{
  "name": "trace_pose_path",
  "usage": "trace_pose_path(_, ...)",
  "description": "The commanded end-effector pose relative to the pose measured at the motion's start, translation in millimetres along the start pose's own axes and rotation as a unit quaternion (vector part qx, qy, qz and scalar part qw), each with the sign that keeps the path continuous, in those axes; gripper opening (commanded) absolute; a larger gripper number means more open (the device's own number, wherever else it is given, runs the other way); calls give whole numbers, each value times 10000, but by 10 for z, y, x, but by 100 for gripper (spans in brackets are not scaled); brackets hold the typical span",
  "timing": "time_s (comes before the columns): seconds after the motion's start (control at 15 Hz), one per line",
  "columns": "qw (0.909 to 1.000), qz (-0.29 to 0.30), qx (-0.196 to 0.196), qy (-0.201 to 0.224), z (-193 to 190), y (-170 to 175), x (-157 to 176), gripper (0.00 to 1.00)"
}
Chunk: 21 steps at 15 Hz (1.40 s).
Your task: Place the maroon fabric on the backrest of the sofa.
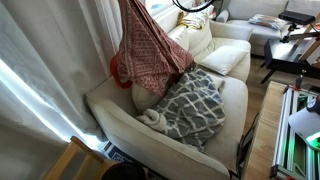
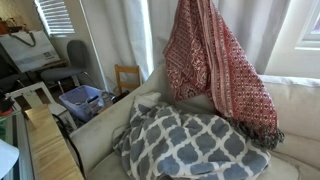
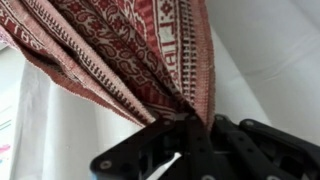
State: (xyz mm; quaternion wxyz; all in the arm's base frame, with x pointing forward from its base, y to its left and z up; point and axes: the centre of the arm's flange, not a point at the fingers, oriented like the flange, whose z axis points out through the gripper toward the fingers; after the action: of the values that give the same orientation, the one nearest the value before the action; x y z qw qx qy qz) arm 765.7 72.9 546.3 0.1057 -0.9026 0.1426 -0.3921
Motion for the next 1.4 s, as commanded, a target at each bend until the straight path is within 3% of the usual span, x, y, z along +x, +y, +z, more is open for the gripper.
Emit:
trace_pose_path(0.0, 9993, -209, 265, 175, 85, -126, 106, 1)
trace_pose_path(0.07, 9969, -562, 500, 222, 169, -310, 189, 1)
trace_pose_path(0.27, 9898, -1268, 654, -12, 401, -825, 177, 1)
trace_pose_path(0.6, 9687, -2232, 1078, 90, 751, -1584, -148, 1)
trace_pose_path(0.87, 9506, -2644, 1609, 229, 1002, -1983, -488, 1)
trace_pose_path(0.93, 9471, -2688, 1736, 266, 1009, -2043, -561, 30)
trace_pose_path(1.0, 9430, -2747, 1856, 302, 1017, -2047, -597, 32)
trace_pose_path(1.13, 9336, -2815, 2209, 196, 892, -1984, -627, 47)
trace_pose_path(1.2, 9329, -2819, 2240, 52, 843, -1933, -624, 53)
trace_pose_path(1.33, 9415, -2620, 2020, -644, 612, -1709, -585, 69)
